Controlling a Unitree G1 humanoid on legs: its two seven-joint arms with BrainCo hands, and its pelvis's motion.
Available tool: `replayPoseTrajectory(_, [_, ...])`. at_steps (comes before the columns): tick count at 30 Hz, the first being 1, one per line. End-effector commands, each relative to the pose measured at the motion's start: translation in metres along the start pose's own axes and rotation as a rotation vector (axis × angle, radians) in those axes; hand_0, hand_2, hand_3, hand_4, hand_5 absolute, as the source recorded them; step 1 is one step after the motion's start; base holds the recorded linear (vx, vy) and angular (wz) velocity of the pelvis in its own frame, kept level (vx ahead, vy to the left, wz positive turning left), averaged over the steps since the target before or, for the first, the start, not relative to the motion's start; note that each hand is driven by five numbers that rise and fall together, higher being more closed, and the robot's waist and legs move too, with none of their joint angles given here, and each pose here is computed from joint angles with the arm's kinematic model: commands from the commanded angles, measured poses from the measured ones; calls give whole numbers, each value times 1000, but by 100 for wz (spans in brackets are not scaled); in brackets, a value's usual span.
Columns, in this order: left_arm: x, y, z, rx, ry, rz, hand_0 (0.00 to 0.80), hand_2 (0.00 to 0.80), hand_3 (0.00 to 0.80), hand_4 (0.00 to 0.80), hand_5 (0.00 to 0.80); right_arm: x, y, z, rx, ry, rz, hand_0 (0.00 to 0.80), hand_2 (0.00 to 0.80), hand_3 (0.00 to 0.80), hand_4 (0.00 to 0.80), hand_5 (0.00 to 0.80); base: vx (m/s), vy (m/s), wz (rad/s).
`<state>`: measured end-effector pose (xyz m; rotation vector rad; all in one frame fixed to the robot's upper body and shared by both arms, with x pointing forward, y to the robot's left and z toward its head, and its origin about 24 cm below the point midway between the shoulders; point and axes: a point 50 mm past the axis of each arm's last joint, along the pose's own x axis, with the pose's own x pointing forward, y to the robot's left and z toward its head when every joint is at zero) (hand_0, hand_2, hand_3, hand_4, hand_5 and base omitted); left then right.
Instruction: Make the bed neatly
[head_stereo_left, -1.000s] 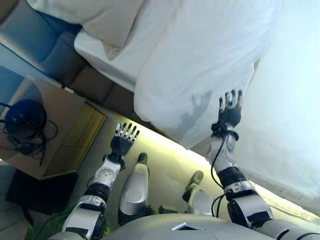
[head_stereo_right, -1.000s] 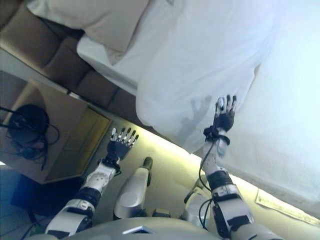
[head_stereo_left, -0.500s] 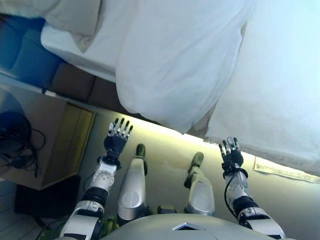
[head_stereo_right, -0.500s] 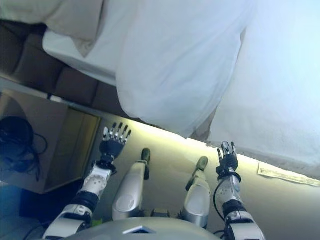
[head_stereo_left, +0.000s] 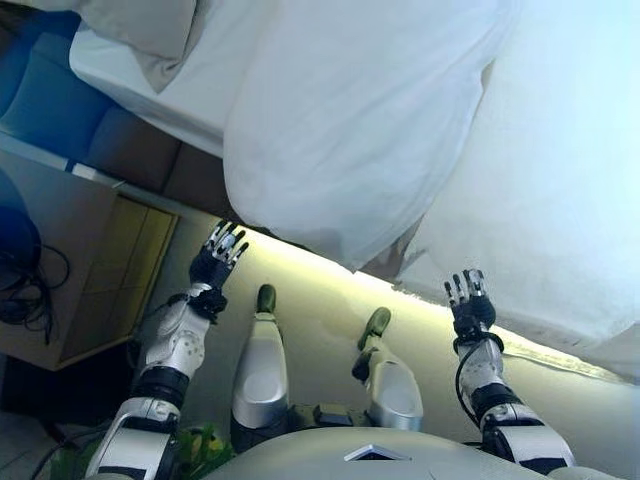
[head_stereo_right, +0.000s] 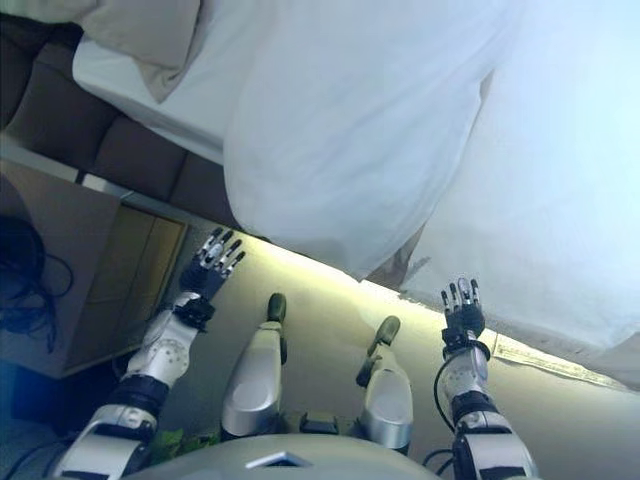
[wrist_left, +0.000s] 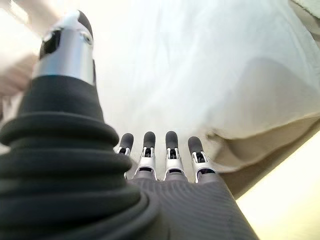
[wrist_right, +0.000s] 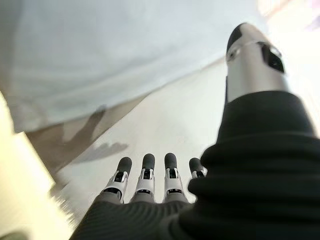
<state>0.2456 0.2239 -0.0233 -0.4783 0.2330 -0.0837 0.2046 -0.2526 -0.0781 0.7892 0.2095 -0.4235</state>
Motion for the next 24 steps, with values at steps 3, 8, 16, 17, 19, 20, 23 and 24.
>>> replayPoseTrajectory(3, [-26,17,-15,92,35,85,0,0,0,0,0,-30,-25,12,-113,-45,-33,0,0,0,0,0,193,37,-11])
replayPoseTrajectory(8, [-43,32,-10,270,52,187,0,0,0,0,0,-39,-14,20,-159,-90,-16,0,0,0,0,0,100,32,-15])
replayPoseTrajectory(16, [-47,31,-3,287,34,201,0,0,0,0,0,-41,6,21,-206,-95,61,0,0,0,0,0,17,8,-3])
replayPoseTrajectory(17, [-47,29,-5,267,36,187,0,0,0,0,0,-40,8,18,-236,-79,70,0,0,0,0,0,0,0,0])
replayPoseTrajectory(19, [-46,27,-7,251,39,176,0,0,0,0,0,-40,10,15,-248,-66,77,0,0,0,0,0,0,0,0])
replayPoseTrajectory(20, [-45,25,-8,244,42,171,0,0,0,0,0,-39,12,12,-241,-54,83,0,0,0,0,0,0,0,0])
replayPoseTrajectory(23, [-43,23,-11,226,52,165,0,0,0,0,0,-37,15,10,-232,-49,81,0,0,0,0,0,0,0,0])
replayPoseTrajectory(24, [-42,22,-12,216,54,160,0,0,0,0,0,-37,15,10,-231,-46,79,0,0,0,0,0,0,0,0])
